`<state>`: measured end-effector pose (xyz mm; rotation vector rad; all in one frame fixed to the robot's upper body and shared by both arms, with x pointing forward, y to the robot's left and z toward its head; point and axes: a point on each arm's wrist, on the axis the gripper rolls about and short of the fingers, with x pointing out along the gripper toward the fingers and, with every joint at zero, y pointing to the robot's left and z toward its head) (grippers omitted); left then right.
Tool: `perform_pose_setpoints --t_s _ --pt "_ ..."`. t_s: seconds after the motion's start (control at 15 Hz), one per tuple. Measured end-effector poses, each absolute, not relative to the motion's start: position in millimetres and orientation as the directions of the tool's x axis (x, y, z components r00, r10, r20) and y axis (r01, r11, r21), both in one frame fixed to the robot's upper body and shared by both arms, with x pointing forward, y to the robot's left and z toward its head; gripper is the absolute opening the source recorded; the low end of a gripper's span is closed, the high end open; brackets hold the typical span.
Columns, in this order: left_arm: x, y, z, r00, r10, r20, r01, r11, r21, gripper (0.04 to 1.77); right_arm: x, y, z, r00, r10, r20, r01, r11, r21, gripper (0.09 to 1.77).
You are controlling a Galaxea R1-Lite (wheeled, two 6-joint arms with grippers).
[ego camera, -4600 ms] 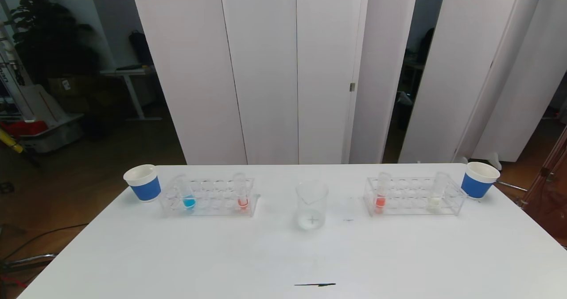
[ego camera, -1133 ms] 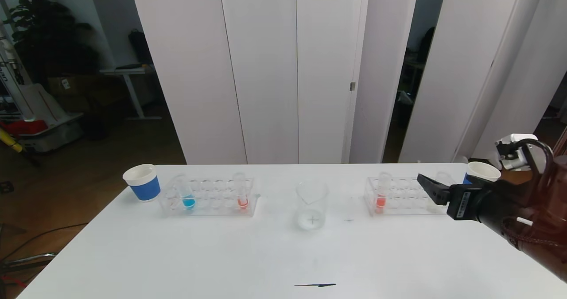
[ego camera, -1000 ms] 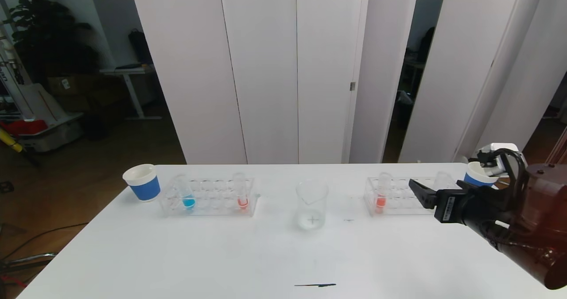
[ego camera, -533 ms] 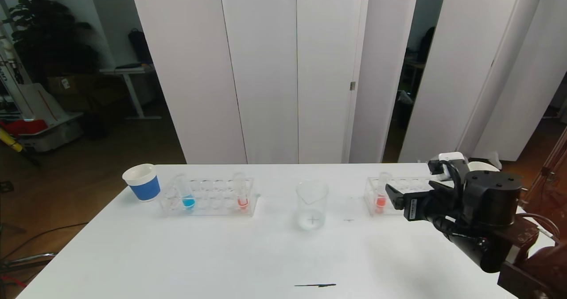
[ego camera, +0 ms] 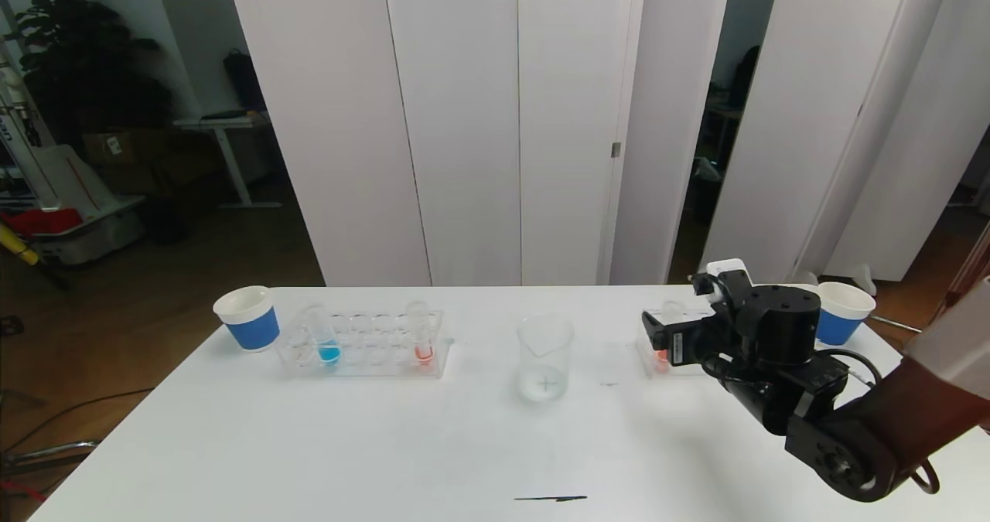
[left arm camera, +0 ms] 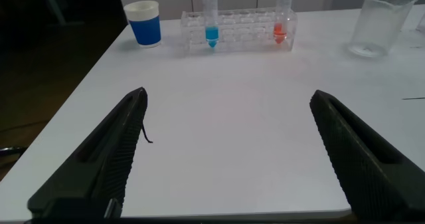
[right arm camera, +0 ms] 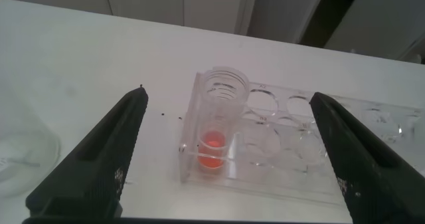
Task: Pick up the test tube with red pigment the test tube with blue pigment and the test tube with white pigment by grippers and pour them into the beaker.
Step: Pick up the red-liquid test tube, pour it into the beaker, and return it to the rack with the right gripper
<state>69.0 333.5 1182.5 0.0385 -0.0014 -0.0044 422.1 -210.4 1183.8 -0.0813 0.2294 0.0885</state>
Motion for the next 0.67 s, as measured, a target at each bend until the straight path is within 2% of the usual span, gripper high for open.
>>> perform_pose_setpoints --t_s 0.67 --pt "69.0 333.5 1182.5 1.000 -0.005 0.001 0.005 0.999 0.038 1.75 445.8 -199.7 1160.6 0.968 0.080 -0.239 -0.101 0.992 -0.077 1.75"
